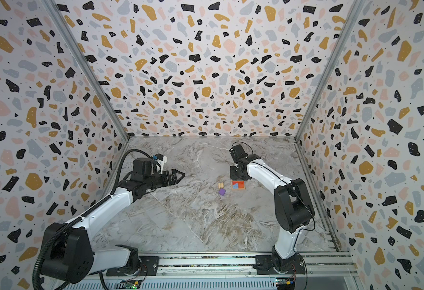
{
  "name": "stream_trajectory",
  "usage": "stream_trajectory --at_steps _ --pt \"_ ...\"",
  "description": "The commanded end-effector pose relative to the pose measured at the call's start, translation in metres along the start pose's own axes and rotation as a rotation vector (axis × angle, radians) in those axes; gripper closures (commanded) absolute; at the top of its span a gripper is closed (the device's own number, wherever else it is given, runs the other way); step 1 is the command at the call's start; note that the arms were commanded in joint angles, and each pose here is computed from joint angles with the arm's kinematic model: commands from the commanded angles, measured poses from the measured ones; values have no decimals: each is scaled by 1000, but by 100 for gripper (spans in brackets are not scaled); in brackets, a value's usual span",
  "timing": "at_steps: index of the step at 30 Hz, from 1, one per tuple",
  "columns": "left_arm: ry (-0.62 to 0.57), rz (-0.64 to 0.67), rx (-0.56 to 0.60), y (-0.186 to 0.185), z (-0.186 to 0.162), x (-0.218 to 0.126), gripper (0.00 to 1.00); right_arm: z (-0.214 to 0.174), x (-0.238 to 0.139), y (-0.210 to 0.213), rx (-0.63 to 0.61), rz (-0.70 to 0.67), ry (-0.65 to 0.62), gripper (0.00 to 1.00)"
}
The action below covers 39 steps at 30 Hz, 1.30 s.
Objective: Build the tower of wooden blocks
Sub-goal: 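Lower the magenta cube with the right gripper onto the orange bar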
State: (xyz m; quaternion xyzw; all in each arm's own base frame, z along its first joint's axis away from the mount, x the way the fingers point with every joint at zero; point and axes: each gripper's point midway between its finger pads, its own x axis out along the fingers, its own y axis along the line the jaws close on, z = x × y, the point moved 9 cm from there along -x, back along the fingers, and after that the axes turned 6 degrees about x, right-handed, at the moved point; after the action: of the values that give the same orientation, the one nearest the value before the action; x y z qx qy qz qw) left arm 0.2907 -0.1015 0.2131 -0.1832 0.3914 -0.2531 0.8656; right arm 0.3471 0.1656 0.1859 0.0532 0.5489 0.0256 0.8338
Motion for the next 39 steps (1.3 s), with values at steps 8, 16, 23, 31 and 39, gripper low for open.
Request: stream_trajectory --at_steps 8,16,23,31,39 --pt "-22 -15 10 0 2 0 0 4 -3 -2 -2 -11 -13 71" --pt "-23 -15 10 0 2 -1 0 4 -2 -2 -3 -4 -6 70" --pt "-22 -15 11 0 2 0 0 4 -3 0 -5 5 -9 70" --pt "-22 -14 12 0 2 -1 0 4 -3 1 -7 12 -7 69" --pt "-23 -13 13 0 2 -1 0 4 -4 1 -11 9 -10 64"
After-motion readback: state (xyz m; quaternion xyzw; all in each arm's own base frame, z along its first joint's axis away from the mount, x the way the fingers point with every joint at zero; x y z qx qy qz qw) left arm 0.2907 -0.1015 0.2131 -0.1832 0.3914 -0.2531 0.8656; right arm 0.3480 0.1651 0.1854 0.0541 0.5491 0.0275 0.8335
